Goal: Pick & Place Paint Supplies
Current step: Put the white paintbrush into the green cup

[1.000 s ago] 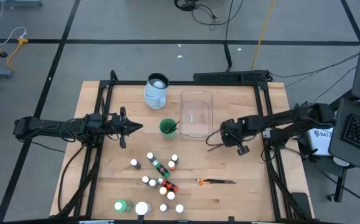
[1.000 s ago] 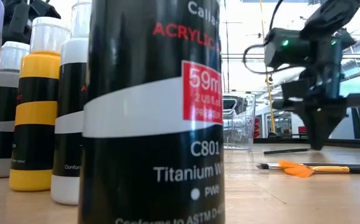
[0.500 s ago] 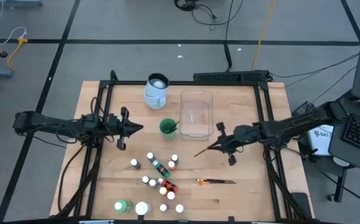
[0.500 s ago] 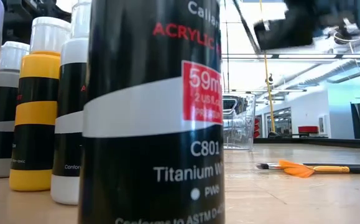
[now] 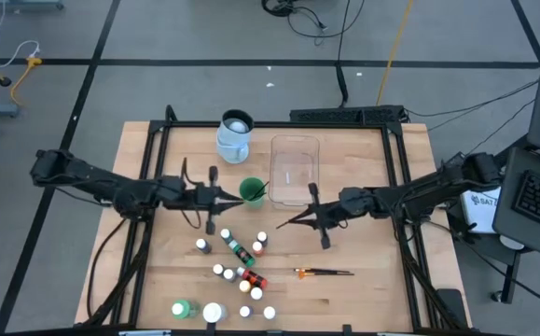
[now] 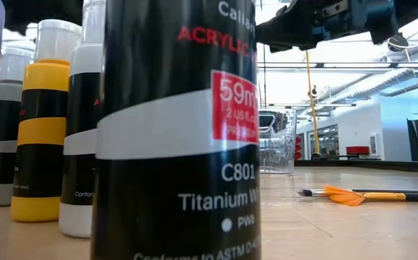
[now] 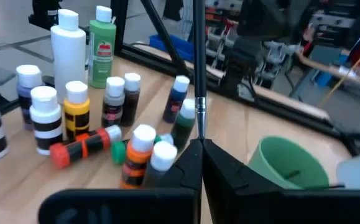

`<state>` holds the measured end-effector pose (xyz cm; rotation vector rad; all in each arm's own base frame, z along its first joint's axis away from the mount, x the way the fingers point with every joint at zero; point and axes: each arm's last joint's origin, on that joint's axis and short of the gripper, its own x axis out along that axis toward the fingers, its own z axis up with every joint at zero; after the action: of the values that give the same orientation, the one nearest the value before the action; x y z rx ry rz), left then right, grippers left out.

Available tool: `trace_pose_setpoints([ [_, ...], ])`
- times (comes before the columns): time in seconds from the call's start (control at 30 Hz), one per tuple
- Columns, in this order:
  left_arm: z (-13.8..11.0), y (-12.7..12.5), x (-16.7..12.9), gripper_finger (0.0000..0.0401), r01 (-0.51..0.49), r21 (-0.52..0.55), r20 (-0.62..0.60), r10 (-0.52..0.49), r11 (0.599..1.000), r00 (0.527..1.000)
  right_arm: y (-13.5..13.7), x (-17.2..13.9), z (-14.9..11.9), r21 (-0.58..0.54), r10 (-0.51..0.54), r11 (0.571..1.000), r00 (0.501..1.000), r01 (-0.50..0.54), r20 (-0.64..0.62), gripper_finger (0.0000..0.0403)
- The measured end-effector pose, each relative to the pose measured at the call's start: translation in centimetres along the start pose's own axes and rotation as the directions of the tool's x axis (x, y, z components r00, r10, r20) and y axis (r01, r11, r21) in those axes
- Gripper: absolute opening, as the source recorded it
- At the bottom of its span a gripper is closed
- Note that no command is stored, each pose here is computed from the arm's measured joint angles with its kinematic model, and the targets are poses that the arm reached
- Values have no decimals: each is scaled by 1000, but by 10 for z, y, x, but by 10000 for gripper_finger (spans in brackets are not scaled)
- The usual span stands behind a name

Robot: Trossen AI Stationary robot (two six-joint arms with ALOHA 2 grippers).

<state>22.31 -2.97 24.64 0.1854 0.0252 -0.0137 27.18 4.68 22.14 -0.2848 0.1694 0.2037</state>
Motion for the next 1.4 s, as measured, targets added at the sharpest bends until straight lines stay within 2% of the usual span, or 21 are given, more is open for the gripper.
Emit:
trace_pose_setpoints([
  [0.1,11,-2,15,70,47,24,12,-48,999,999,0,4,0,-23,-7,1000,999,8,35,1],
  [0.2,19,-4,30,117,109,54,29,-110,993,993,-1,6,2,-13,29,1000,996,-28,83,1],
  [0.37,24,-9,52,195,125,110,19,-128,986,992,-6,6,1,38,46,998,994,-50,95,1],
  [0.5,28,-15,66,235,240,141,113,-256,961,960,-9,6,-1,43,37,998,996,-41,79,0],
  [0.57,31,-18,71,244,267,144,164,-289,953,943,-9,6,-1,31,37,999,996,-40,78,0],
  [0.7,34,-22,78,245,280,148,185,-305,949,934,-8,6,-1,16,39,999,996,-40,77,0],
  [1.13,39,-21,84,203,274,148,210,-301,950,930,-10,6,-2,-1,29,1000,997,-29,73,0],
  [1.4,39,-21,84,193,267,169,214,-300,949,930,-21,5,-4,56,-54,997,997,51,57,0],
])
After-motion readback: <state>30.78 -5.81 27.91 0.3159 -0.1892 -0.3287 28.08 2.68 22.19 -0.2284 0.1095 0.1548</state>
